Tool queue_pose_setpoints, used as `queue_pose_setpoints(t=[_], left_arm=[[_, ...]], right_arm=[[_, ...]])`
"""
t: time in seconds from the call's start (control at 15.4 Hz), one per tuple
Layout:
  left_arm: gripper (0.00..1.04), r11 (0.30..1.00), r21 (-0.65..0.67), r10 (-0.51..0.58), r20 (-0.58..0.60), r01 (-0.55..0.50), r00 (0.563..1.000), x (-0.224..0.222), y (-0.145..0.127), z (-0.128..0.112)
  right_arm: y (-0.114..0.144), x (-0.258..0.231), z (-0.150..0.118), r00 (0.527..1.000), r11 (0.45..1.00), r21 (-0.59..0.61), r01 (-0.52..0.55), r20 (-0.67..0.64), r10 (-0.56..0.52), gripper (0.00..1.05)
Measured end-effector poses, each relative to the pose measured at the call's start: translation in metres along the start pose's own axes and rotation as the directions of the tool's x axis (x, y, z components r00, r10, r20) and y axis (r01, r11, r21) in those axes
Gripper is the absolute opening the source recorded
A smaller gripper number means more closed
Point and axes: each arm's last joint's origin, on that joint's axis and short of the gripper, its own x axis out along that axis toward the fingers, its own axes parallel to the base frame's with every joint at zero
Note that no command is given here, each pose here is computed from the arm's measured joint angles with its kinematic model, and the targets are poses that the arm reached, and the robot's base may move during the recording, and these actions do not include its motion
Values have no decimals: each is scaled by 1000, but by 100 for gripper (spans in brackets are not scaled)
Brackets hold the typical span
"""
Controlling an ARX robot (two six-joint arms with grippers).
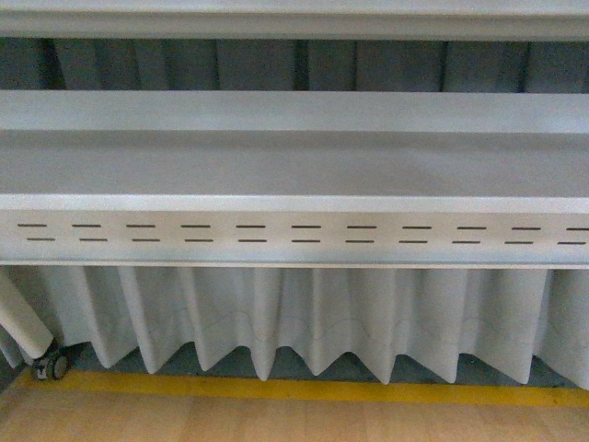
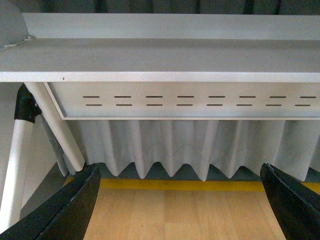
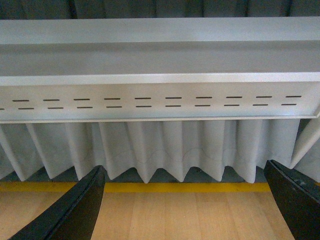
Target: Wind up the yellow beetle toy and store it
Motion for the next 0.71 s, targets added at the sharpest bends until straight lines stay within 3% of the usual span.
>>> queue_pose_setpoints(t=[0.71], left_arm=[[98, 1000, 0, 0, 0, 0, 1000, 0, 0, 0]], right_arm=[[0, 0, 0, 1000, 1000, 0, 0, 0, 0, 98]])
